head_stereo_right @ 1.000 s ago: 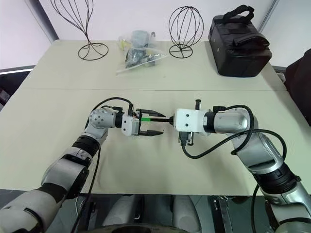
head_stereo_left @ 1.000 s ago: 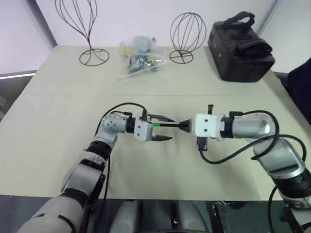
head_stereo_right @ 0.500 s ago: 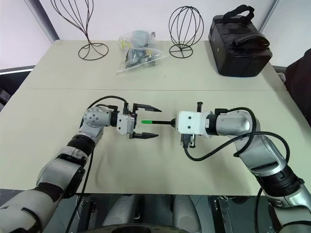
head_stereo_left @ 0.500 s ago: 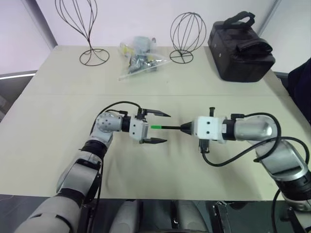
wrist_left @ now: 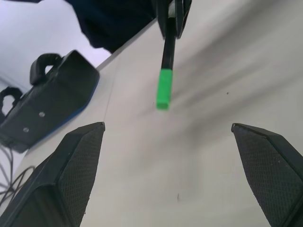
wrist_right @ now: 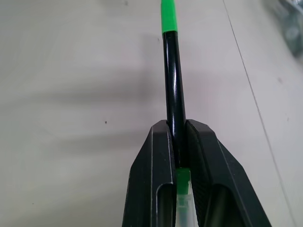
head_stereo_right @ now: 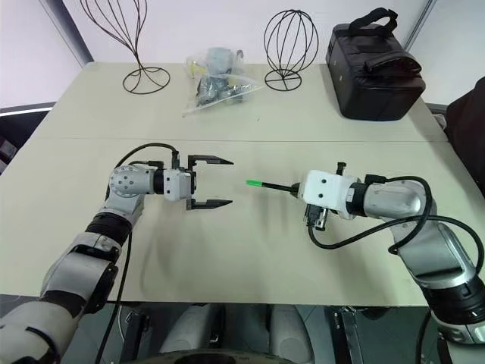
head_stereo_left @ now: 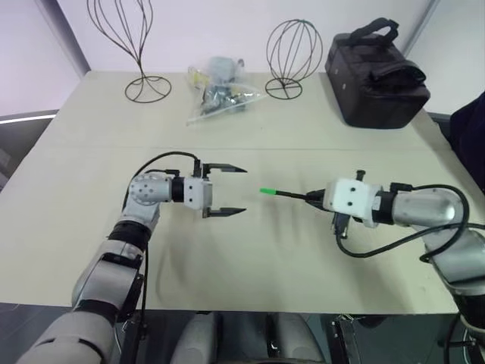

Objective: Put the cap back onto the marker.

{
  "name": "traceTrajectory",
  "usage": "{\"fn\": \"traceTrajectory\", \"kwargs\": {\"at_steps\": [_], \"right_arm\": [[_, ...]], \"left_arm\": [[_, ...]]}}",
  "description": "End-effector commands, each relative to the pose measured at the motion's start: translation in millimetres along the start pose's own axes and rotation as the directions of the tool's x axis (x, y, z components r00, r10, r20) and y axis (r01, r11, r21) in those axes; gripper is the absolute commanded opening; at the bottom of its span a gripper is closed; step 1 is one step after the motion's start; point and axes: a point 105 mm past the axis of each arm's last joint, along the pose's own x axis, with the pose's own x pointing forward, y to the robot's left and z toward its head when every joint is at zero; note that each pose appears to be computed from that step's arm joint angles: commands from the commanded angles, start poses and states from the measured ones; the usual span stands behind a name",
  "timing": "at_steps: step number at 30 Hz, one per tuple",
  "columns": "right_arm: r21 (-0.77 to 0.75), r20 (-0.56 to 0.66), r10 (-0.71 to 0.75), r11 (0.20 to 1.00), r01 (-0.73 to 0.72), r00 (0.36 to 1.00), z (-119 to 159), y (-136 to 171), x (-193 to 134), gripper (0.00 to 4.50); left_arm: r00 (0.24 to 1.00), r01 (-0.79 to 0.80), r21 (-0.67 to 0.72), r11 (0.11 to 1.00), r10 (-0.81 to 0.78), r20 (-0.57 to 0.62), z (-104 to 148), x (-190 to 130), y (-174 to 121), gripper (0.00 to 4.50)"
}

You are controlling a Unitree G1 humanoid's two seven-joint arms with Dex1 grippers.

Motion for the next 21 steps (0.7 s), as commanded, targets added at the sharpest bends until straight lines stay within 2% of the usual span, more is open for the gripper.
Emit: {"fn": "traceTrajectory", "kwargs": {"at_steps": [1, 3, 6, 9, 13, 16, 21], "right_arm": [[0.074, -0.007, -0.134, 0.988, 0.134, 0.991, 0.7, -11.0, -13.2, 0.00], [0.194, -0.032, -0.239, 0.951, 0.241, 0.970, -6.4, -11.8, -16.9, 0.00], [0.336, -0.108, -0.393, 0.850, 0.405, 0.913, -15.9, -13.5, -21.6, 0.00], [0.447, -0.226, -0.515, 0.699, 0.558, 0.827, -31.1, -10.9, -26.6, 0.00], [0.503, -0.335, -0.577, 0.559, 0.659, 0.745, -46.6, -0.4, -31.4, 0.00], [0.533, -0.411, -0.578, 0.475, 0.700, 0.705, -60.6, 14.4, -31.7, 0.00], [0.516, -0.472, -0.575, 0.435, 0.738, 0.669, -76.3, 29.5, -32.6, 0.00]], "left_arm": [[0.992, -0.129, -0.053, 0.990, 0.129, -0.014, -0.2, -8.0, 16.2, 4.48], [0.969, -0.247, -0.160, 0.956, 0.238, -0.071, -10.6, -12.1, 22.9, 4.48], [0.927, -0.373, -0.292, 0.881, 0.344, -0.148, -19.1, -17.8, 23.8, 4.48], [0.890, -0.453, -0.365, 0.813, 0.396, -0.225, -21.9, -22.6, 15.5, 4.48], [0.857, -0.513, -0.446, 0.733, 0.411, -0.311, -21.2, -23.4, 0.8, 4.48], [0.851, -0.522, -0.457, 0.720, 0.402, -0.337, -13.4, -20.8, -9.3, 4.48], [0.822, -0.566, -0.475, 0.674, 0.418, -0.386, -8.6, -22.7, -13.8, 4.48]]}}
